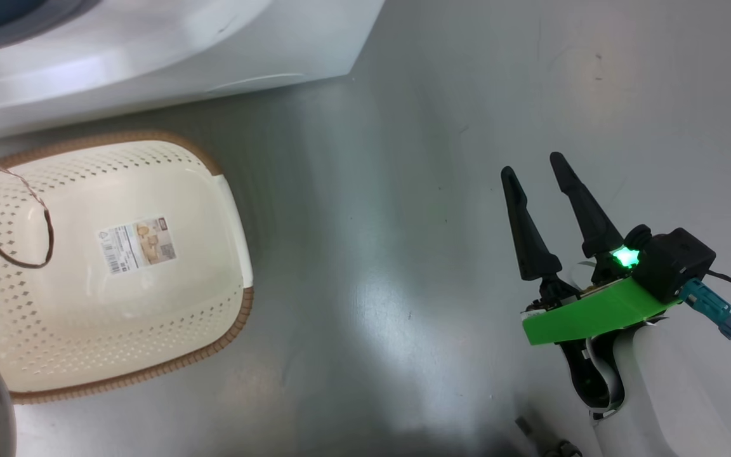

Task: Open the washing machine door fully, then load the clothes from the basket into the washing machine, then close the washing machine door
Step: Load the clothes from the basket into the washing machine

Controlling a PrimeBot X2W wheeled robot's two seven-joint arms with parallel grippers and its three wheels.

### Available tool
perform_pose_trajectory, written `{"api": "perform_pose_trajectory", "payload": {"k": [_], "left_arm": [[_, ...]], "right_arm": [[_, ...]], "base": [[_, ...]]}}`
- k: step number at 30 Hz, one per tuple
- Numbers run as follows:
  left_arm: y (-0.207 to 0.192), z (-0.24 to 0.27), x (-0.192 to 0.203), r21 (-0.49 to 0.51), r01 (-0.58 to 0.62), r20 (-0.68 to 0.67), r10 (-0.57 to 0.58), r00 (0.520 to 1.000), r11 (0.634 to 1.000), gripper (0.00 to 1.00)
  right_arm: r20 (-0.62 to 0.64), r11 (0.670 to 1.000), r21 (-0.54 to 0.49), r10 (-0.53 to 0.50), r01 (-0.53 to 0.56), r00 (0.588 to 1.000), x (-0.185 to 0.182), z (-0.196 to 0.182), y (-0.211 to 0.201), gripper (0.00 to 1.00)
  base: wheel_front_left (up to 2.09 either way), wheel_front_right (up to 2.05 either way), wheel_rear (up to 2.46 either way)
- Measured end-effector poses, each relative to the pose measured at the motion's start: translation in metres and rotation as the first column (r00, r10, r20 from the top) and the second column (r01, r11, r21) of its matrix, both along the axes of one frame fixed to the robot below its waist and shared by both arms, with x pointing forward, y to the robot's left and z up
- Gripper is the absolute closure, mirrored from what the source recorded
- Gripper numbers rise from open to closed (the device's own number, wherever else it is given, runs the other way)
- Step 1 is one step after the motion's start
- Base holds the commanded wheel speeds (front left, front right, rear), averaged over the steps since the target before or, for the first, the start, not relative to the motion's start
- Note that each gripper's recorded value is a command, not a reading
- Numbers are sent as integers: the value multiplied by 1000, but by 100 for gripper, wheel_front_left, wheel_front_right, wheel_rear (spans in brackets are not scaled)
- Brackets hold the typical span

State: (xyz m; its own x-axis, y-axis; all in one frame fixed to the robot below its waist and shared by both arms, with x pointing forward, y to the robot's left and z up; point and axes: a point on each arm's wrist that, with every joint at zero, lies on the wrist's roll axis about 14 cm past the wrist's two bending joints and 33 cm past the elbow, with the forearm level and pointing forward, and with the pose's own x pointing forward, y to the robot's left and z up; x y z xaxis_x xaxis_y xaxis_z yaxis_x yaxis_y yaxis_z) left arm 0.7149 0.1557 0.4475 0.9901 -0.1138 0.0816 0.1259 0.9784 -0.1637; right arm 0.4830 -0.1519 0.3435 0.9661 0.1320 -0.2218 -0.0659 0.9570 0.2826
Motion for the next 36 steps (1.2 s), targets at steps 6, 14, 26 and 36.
{"api": "perform_pose_trajectory", "payload": {"k": [6, 14, 26, 36], "left_arm": [[3, -3, -9, 8, -3, -22, 3, 1000, 1000, 0], [6, -8, -23, 15, -2, -47, 2, 999, 1000, 0], [4, -1, -49, 16, 8, -55, -8, 998, 1000, 0], [7, 2, -76, 9, 12, -64, -11, 998, 1000, 0]], "right_arm": [[13, 1000, 3, 11, -11, 1000, 2, 5, 5, 0], [33, 1000, 2, 16, -16, 999, 6, 11, 7, 0], [75, 1000, 2, 27, -28, 997, 8, 30, 12, 0], [93, 999, 1, 36, -36, 995, 3, 42, 14, 0]], "base": [[0, 0, 0], [0, 0, 0], [0, 0, 0], [0, 0, 0]]}}
